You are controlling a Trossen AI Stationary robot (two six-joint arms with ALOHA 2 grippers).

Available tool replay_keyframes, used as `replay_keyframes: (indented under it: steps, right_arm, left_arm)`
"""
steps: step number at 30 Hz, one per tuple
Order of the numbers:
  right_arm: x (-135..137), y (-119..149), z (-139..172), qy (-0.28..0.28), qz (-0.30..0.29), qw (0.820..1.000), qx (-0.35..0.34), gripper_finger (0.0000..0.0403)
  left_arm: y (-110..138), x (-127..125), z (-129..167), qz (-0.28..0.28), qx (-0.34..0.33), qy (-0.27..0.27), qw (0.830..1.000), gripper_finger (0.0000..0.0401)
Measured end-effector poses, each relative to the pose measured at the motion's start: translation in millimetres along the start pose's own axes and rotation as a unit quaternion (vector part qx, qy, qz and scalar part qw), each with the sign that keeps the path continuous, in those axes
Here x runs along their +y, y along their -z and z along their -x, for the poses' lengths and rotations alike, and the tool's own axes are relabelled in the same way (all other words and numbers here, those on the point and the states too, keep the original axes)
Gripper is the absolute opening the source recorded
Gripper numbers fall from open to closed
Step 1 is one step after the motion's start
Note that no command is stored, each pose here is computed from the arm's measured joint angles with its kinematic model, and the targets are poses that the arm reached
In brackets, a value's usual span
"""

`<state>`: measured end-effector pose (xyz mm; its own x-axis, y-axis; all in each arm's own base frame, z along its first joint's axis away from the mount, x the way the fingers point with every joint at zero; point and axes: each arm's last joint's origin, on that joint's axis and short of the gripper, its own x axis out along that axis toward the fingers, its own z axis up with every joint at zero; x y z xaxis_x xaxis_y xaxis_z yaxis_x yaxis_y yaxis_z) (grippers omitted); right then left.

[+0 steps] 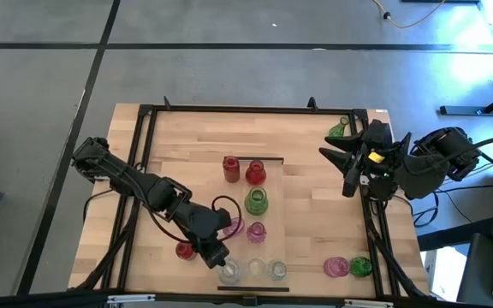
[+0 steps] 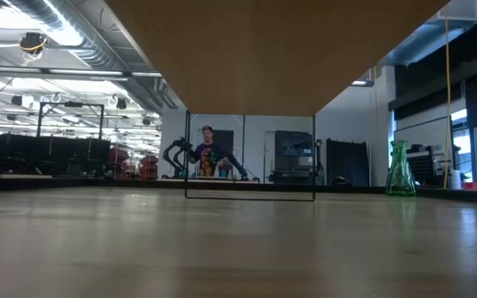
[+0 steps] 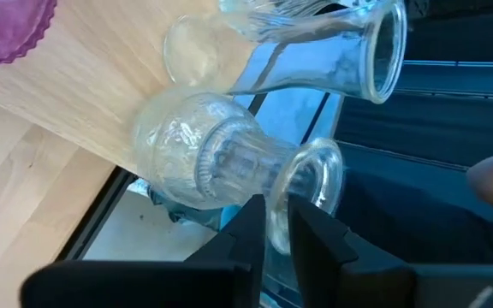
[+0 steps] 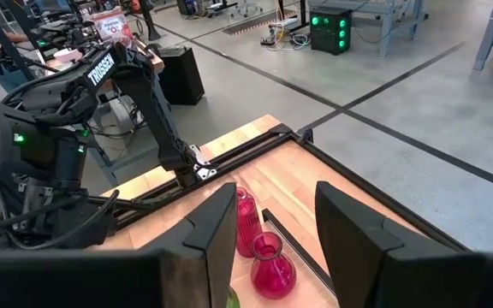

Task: Sort vases onto shelf
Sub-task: Put the top white vase on the shelf aligned with the other white vases, then put the top green vase on the shelf aligned with the other green vase

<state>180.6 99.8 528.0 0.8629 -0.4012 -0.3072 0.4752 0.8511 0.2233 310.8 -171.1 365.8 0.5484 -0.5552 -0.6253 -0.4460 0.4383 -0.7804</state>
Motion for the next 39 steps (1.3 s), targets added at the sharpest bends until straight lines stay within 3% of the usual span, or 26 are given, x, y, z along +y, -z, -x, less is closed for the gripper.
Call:
replay_keyframes:
  steps: [9,26,33,39]
  right_arm:
    - [0.0,0.0,0.0,0.000,0.000,1.000,0.000,0.0147]
    - [0.1,0.0,0.0,-0.001,0.000,1.000,0.001,0.0147]
    - [0.3,0.9,0.0,-0.010,0.002,1.000,0.011,0.0147]
    - [-6.5,7.3,0.4,0.015,0.017,0.999,0.031,0.0147]
  left_arm:
    - [0.3,0.1,0.7,0.000,0.004,0.000,1.000,0.0088]
    - [-1.2,-0.1,19.4,0.004,-0.024,0.003,1.000,0.0090]
    - [14.1,3.9,45.2,0.023,-0.033,-0.019,0.999,0.0090]
    - [38.8,7.6,93.1,0.014,-0.147,-0.022,0.989,0.0090]
